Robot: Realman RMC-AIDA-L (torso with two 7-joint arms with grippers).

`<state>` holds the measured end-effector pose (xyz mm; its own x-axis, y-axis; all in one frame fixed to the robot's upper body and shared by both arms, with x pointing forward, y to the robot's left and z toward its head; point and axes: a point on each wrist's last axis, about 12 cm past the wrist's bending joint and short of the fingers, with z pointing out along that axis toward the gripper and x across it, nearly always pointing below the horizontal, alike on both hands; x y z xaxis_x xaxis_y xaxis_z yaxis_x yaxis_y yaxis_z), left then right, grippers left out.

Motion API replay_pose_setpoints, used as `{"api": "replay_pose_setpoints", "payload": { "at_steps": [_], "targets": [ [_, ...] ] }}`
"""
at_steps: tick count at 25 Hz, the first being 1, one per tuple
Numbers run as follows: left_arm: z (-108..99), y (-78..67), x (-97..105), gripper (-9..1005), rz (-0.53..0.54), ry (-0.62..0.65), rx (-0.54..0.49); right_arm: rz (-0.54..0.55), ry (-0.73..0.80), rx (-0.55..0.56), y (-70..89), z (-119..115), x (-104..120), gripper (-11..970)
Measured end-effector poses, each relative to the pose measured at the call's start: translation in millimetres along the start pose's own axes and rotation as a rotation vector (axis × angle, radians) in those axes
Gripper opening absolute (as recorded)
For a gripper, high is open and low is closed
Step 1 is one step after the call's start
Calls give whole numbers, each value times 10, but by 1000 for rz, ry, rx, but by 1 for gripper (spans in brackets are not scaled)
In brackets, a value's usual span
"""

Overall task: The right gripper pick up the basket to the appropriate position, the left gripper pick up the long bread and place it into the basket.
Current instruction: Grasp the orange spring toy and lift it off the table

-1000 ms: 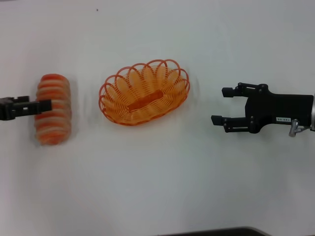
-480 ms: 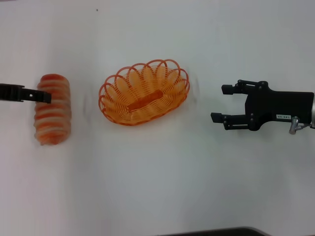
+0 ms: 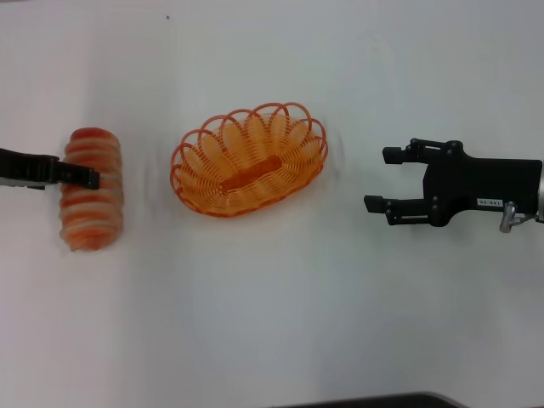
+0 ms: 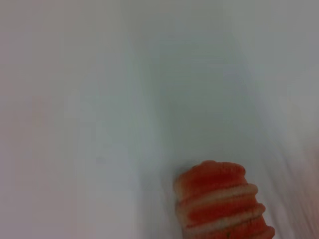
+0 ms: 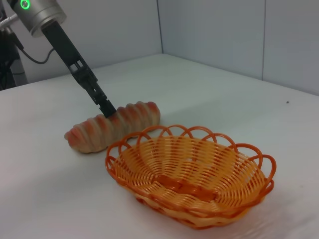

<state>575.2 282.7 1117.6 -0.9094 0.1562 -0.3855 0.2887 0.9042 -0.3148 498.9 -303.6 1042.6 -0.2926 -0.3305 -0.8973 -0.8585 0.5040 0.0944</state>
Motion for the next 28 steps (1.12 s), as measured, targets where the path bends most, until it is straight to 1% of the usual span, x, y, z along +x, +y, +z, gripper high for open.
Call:
{"api": "replay_pose_setpoints", "payload": {
  "at_steps": [8, 18, 28],
  "targets": [
    [44, -30, -3, 867, -20, 11, 18, -4, 4, 1, -8, 5, -6, 862],
    [127, -99, -25, 846, -12, 42, 48, -6, 3, 1, -12, 10, -14, 858],
    [114, -112, -38, 824, -8, 40, 50, -5, 3, 5, -17, 7, -12, 857]
  ]
}}
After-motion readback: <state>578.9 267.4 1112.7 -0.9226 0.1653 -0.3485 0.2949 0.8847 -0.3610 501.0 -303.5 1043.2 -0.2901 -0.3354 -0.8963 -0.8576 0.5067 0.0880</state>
